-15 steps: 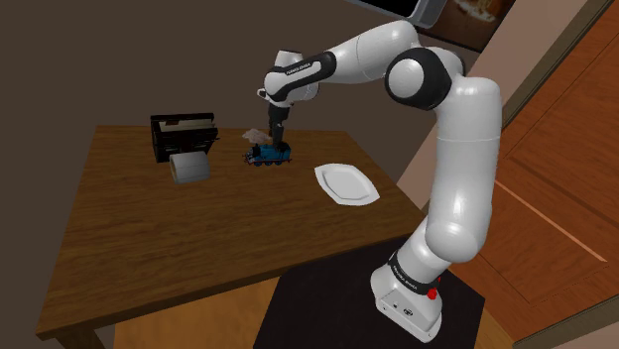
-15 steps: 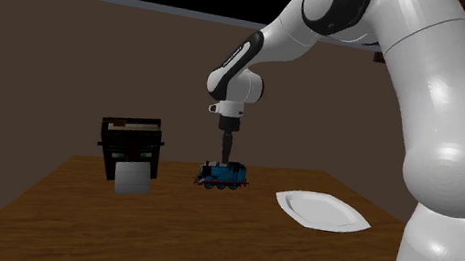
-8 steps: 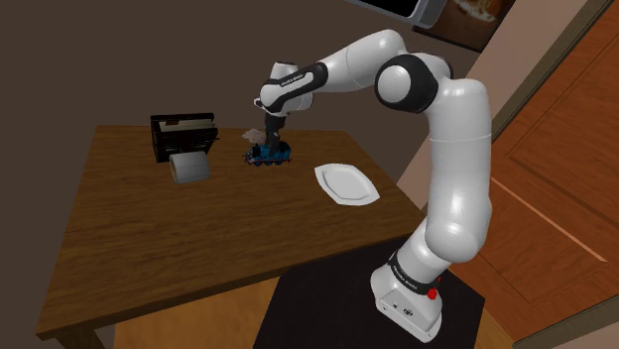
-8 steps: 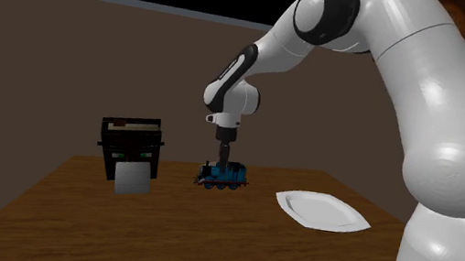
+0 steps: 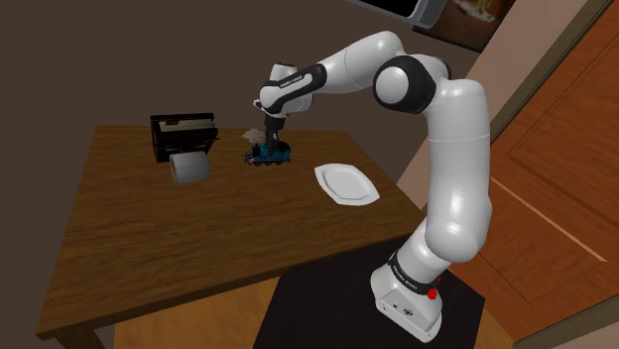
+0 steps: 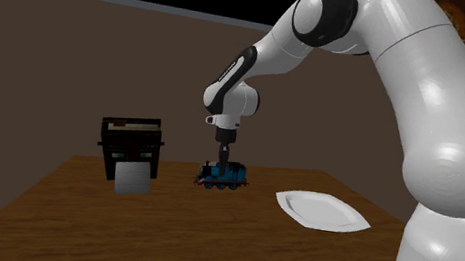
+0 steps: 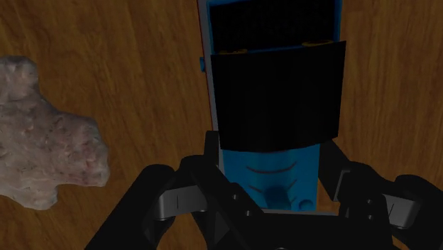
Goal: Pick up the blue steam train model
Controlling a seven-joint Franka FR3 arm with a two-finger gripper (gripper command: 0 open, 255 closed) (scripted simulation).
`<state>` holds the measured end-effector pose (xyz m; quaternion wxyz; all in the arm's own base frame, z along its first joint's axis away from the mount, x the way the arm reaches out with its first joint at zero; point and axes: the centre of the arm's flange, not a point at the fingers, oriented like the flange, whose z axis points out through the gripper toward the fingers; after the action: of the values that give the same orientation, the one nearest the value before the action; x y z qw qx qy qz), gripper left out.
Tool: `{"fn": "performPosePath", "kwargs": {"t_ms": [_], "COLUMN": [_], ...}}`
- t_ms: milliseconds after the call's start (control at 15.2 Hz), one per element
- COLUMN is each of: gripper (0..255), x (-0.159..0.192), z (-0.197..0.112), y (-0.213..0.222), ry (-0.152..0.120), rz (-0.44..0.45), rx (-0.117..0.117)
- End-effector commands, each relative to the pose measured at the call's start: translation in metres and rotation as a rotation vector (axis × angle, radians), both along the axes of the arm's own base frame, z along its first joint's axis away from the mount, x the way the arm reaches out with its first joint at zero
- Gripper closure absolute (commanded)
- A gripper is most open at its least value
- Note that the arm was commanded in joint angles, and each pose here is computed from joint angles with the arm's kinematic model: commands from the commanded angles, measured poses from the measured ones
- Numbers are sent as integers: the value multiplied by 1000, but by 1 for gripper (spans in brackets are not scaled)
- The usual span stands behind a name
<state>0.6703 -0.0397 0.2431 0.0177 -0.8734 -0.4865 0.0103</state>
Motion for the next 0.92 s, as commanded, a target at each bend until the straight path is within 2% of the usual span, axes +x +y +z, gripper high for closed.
{"fn": "performPosePath", "kwargs": {"t_ms": [0, 198, 858], "gripper": [255, 255, 255], "x": [0, 0, 0], "z": [-1, -1, 51], "y": [0, 0, 0], "ry": [1, 1, 1], "rz": [0, 0, 0], "rx": [0, 0, 0]}}
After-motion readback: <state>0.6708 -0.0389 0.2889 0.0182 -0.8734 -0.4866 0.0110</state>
